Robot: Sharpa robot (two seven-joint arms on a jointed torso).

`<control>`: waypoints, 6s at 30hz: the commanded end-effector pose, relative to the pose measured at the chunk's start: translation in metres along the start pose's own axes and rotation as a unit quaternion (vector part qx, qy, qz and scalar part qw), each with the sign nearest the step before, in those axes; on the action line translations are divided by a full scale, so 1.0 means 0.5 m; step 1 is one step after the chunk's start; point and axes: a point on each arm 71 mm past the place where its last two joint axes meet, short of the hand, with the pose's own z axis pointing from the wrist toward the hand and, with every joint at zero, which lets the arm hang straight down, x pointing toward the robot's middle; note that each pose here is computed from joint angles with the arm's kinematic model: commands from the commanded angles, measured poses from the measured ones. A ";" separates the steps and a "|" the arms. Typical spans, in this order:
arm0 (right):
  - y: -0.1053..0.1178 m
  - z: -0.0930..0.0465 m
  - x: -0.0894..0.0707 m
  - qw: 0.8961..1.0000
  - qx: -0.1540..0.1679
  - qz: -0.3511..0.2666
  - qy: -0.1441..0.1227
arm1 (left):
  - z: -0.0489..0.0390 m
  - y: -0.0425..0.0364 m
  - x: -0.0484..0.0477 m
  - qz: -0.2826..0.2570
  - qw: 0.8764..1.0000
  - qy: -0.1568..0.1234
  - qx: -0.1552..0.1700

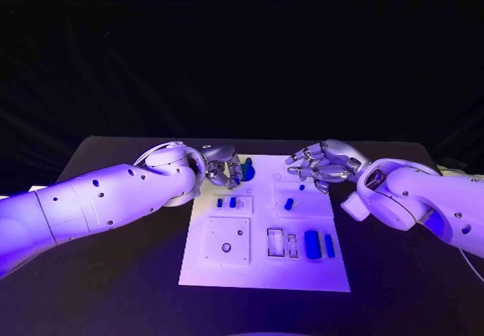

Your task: Assemble the parts on the task board

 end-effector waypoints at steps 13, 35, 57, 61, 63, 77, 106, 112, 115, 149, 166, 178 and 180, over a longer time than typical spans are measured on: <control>0.002 0.003 0.007 1.000 -0.004 0.001 0.010 | -0.010 0.023 0.003 -0.003 0.999 0.031 -0.014; 0.003 0.003 0.008 1.000 -0.005 0.001 0.011 | -0.010 0.033 0.006 -0.004 0.999 0.040 -0.019; -0.001 0.004 0.006 1.000 -0.003 0.001 0.009 | -0.012 0.032 0.012 -0.008 0.998 0.057 -0.025; -0.001 0.004 0.006 1.000 -0.003 0.001 0.009 | -0.012 0.036 0.013 -0.009 0.998 0.060 -0.029; -0.001 0.003 0.006 1.000 -0.003 0.001 0.010 | -0.011 0.037 0.013 -0.009 0.998 0.061 -0.030; -0.001 0.002 0.005 1.000 -0.004 0.002 0.009 | -0.008 0.034 0.015 -0.009 0.997 0.063 -0.033; -0.002 0.000 0.004 1.000 -0.001 0.006 0.008 | -0.011 0.051 0.014 -0.023 0.996 0.067 -0.045; -0.008 -0.002 -0.003 1.000 0.005 0.004 0.000 | -0.015 0.059 0.010 -0.025 0.997 0.059 -0.048; -0.014 -0.003 -0.010 1.000 0.011 -0.007 -0.009 | -0.021 0.064 0.005 -0.034 0.997 0.045 -0.047; -0.019 -0.005 -0.001 0.865 0.035 -0.500 0.000 | -0.117 0.074 -0.029 -0.633 0.759 -0.151 0.029; -0.017 0.021 0.045 0.866 0.018 -0.500 0.022 | -0.120 0.031 -0.011 -0.656 0.744 -0.116 0.051; -0.033 0.040 0.054 0.868 0.032 -0.495 0.030 | -0.122 0.027 -0.007 -0.659 0.743 -0.108 0.051; -0.035 0.042 0.054 0.867 0.035 -0.497 0.027 | -0.122 0.026 -0.006 -0.659 0.743 -0.106 0.051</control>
